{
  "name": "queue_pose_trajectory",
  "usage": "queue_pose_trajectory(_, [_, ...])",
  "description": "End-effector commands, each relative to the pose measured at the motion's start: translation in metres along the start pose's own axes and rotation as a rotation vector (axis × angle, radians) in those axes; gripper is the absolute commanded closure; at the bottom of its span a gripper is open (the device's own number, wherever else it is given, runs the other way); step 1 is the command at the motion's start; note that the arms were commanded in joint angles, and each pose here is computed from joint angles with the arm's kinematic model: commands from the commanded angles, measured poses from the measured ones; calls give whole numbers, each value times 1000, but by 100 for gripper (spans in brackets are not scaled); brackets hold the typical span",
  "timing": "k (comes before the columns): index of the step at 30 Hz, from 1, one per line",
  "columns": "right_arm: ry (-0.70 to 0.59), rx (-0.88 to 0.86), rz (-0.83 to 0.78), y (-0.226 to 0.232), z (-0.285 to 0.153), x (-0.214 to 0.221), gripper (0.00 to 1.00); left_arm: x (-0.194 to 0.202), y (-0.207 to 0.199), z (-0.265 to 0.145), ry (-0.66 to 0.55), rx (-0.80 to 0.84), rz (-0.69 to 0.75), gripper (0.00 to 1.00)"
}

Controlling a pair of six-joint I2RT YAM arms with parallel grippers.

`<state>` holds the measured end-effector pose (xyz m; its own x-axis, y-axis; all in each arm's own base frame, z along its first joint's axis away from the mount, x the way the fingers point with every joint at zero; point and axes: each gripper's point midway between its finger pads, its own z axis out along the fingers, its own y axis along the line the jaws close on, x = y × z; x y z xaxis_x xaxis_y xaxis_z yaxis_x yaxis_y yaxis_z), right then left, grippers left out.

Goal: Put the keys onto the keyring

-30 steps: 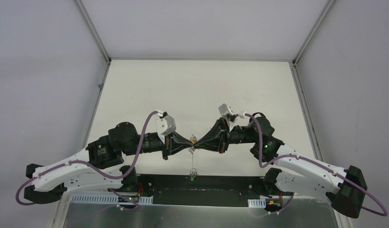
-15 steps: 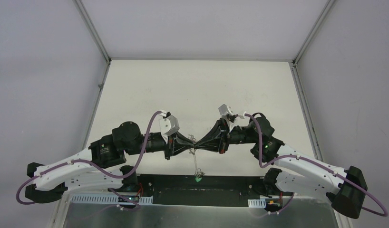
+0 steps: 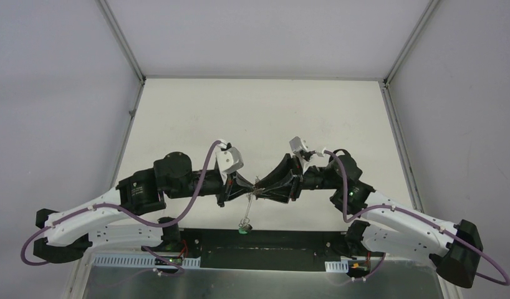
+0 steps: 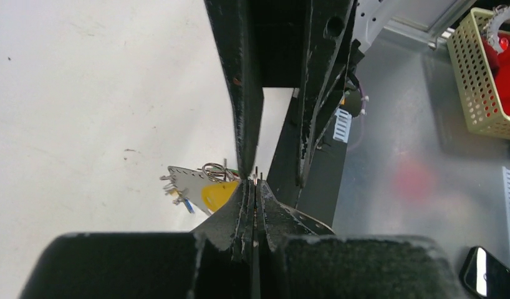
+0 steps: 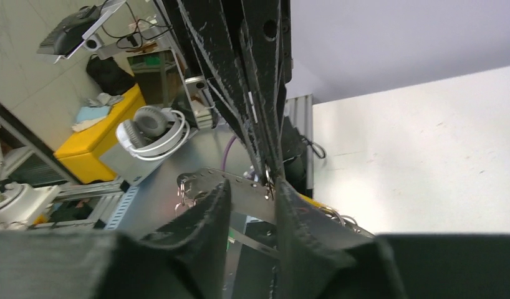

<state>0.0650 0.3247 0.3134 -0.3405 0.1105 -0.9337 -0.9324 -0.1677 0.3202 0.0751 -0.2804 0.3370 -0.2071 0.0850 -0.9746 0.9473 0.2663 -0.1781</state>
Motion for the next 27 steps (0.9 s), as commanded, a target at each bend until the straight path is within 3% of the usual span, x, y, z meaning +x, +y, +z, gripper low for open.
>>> queue_pose_trajectory(1, [-112,24,-95,5,-1,-36,59,-8,-6,-3,72,9,12,100])
queue_pose_trajectory(5, [-112,38,-105,4,-1,-39,47,2,-2,-3,216,-23,16,100])
queue_pose_trajectory(10, [-110,86,-97,-5,-1,-39,44,6,-1,-6,369,-32,34,100])
queue_pose_trajectory(19, [-77,84,-66,-11,4,-29,61,11,1,-15,610,-52,61,100])
queue_pose_trajectory(27, [-87,39,-6,-14,14,-22,63,8,-1,-17,706,-34,78,100])
